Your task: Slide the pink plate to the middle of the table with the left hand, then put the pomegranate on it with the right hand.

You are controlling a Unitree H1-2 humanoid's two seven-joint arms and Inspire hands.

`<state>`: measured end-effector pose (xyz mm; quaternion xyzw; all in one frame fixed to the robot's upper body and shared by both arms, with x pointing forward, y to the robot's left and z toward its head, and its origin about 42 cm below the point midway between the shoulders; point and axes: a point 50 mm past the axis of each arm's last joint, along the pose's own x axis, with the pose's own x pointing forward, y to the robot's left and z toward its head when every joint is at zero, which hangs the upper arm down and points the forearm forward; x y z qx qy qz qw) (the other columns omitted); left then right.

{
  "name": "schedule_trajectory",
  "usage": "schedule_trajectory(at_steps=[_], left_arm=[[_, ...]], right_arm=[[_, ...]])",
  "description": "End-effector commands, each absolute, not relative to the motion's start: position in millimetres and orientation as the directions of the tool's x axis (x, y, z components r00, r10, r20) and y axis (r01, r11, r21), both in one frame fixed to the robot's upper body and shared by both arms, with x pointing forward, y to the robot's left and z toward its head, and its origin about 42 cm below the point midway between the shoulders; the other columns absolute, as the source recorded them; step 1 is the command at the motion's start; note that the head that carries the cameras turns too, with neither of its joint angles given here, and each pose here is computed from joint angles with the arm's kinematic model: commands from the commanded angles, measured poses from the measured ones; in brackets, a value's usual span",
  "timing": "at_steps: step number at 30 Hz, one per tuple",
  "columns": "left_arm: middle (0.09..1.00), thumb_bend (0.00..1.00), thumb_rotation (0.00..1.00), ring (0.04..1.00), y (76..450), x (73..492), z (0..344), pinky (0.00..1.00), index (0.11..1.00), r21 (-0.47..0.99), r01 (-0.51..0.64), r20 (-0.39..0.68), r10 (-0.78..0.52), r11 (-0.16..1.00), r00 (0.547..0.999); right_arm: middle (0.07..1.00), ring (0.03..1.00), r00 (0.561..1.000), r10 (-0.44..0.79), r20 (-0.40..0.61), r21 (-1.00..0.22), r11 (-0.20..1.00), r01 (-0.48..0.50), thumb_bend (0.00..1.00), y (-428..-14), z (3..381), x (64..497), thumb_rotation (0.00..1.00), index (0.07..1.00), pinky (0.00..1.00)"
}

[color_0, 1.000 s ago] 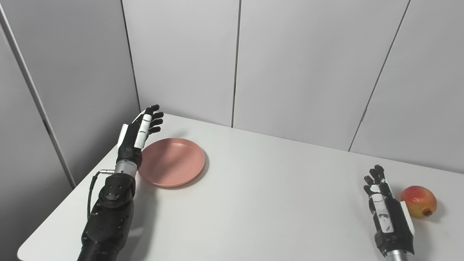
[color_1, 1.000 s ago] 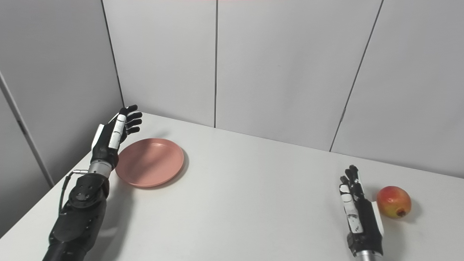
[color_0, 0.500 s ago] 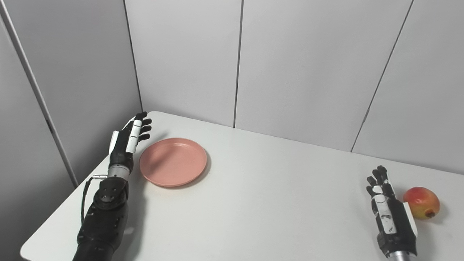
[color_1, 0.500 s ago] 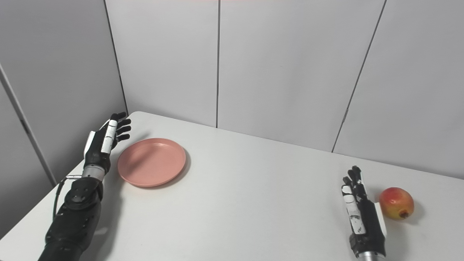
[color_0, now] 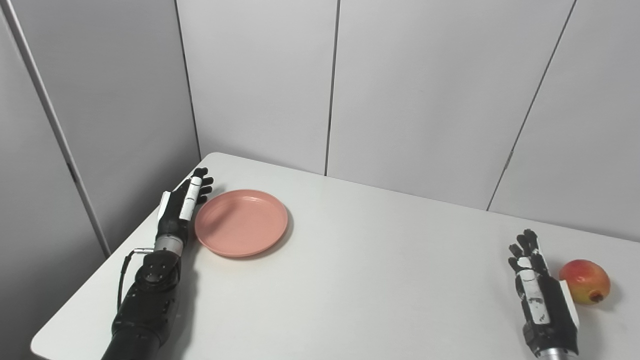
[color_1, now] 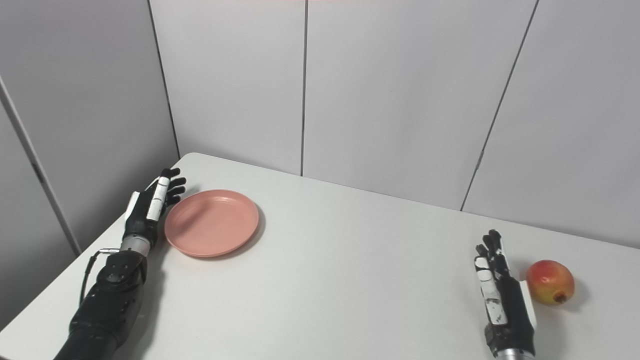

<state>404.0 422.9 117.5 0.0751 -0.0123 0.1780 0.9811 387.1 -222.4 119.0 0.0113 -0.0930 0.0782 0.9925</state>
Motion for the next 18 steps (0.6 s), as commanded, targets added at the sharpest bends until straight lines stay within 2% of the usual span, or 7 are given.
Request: schedule_trajectory(at_steps=[1,13,18], left_arm=[[0.830,0.75,1.00,0.831,428.3,422.8,149.1,0.85,0.821,0.133,-0.340,0.152,0.320,0.931,0.935],[0.809,0.76,1.00,0.807,406.4,431.4,135.2,0.78,0.801,0.007,-0.277,0.133,0.274,0.961,0.952],[0.840,0.75,1.00,0.836,395.8,432.6,132.8,0.82,0.829,-0.033,-0.216,0.137,0.218,0.976,0.966]], right_arm=[[0.997,0.980,0.959,0.146,0.243,-0.006,0.989,-0.149,0.50,-227.0,126.5,389.7,0.83,1.000,1.00],[0.990,0.975,0.959,0.144,0.242,-0.017,0.989,-0.144,0.52,-228.5,127.3,389.4,0.83,1.000,1.00],[0.991,0.977,0.960,0.143,0.241,-0.013,0.989,-0.144,0.52,-228.4,128.1,389.4,0.83,1.000,1.00]])
